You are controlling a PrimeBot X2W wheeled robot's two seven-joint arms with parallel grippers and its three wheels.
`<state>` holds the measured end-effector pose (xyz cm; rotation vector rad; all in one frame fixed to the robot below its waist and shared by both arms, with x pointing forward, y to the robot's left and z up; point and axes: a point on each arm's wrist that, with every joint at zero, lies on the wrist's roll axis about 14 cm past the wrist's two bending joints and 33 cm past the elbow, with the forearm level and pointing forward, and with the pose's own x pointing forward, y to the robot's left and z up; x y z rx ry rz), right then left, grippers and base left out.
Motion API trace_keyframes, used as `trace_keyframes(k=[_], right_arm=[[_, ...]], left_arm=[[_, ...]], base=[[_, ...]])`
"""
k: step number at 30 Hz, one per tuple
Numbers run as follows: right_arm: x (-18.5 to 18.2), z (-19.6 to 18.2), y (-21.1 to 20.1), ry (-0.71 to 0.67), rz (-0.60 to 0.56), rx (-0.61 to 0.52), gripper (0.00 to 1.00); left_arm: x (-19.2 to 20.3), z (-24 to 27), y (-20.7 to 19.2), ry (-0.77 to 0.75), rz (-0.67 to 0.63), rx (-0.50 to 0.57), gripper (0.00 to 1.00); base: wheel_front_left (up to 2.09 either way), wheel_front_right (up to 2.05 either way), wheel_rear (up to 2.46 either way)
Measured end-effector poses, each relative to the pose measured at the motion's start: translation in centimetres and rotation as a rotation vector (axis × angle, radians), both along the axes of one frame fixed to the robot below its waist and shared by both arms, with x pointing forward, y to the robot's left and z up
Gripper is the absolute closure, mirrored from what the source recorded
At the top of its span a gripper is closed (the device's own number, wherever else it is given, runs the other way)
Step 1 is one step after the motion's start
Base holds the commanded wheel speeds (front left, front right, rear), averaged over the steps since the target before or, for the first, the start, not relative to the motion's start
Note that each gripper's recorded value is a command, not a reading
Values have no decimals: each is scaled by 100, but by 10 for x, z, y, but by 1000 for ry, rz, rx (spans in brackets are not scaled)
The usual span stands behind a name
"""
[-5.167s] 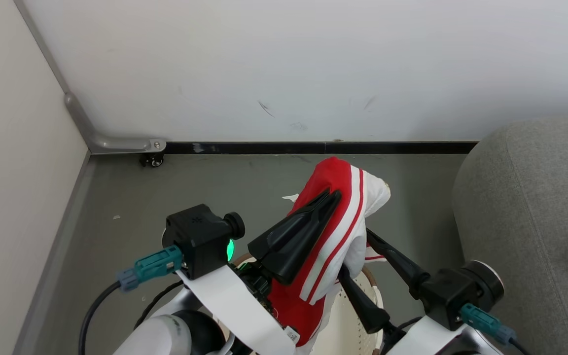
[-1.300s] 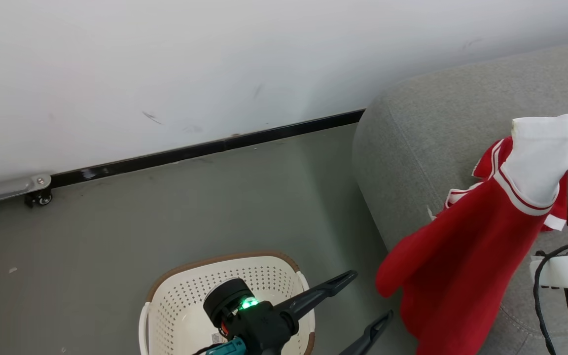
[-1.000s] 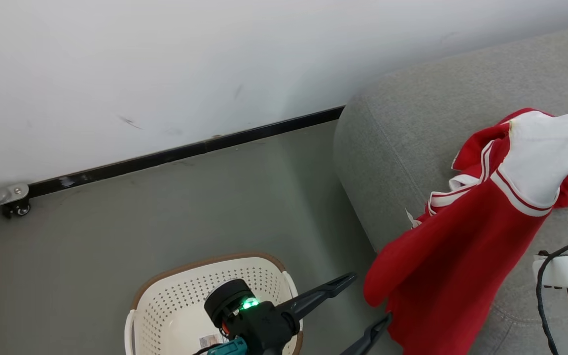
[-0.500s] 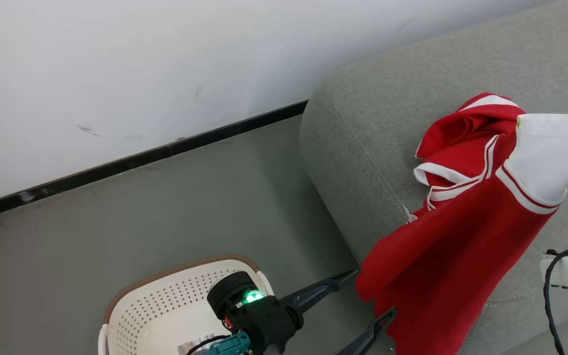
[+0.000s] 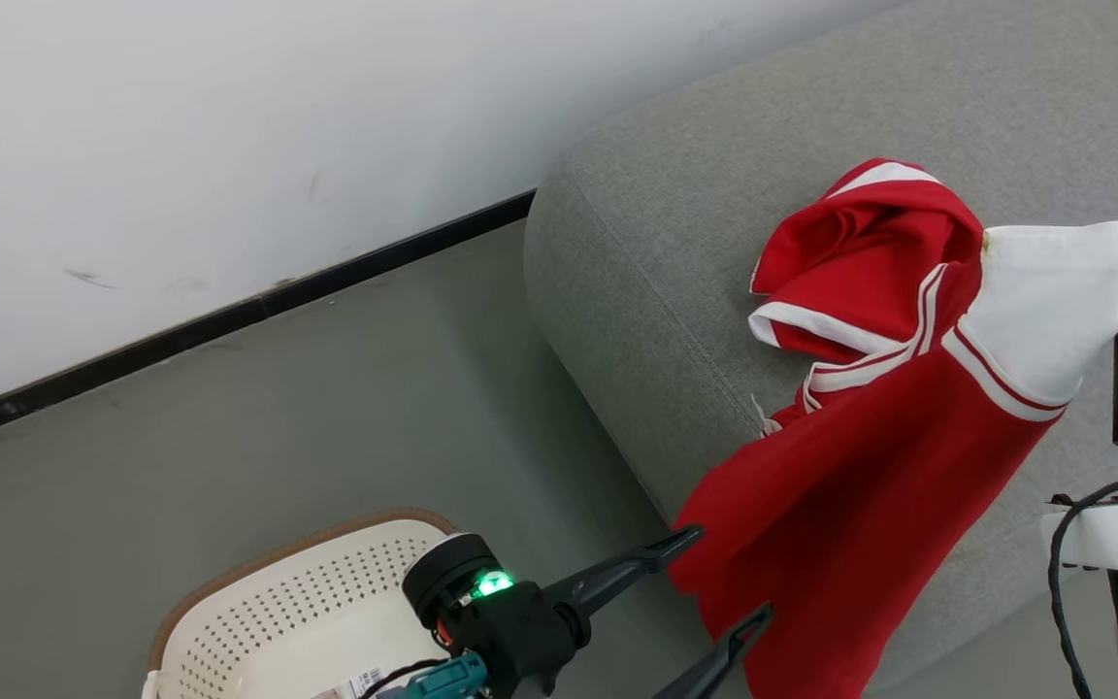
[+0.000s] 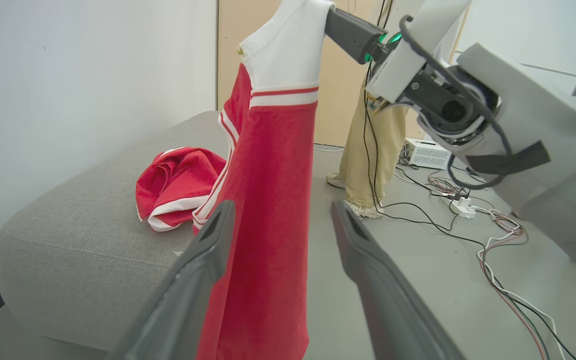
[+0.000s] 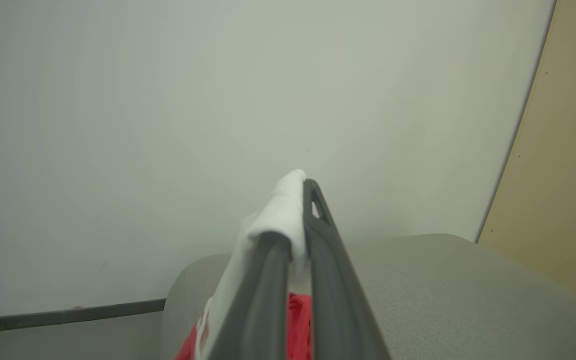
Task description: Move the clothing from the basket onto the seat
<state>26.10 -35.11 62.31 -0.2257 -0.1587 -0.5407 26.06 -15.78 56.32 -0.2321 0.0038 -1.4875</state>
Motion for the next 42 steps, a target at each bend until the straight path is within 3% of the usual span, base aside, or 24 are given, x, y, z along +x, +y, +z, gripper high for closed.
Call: trace_keyframes(k=[12,22,32,42], right_arm=[[-4,0,-9,2,-30,8,100],[14,7,-18,-6,-27,-1,100],[41,57,-27,-70,8,-132,100],[67,74,-43,-49,12,-170,100]], left_arm=[[2,-1,-5,6,-17,-10,0],[6,-7,-4,29,-11,-8,0],[12,-11,-1,33,0,5,0],[15,-13,2,40,8,11,0]], base=[[0,0,0],[0,0,0],[0,0,0],[0,0,0]])
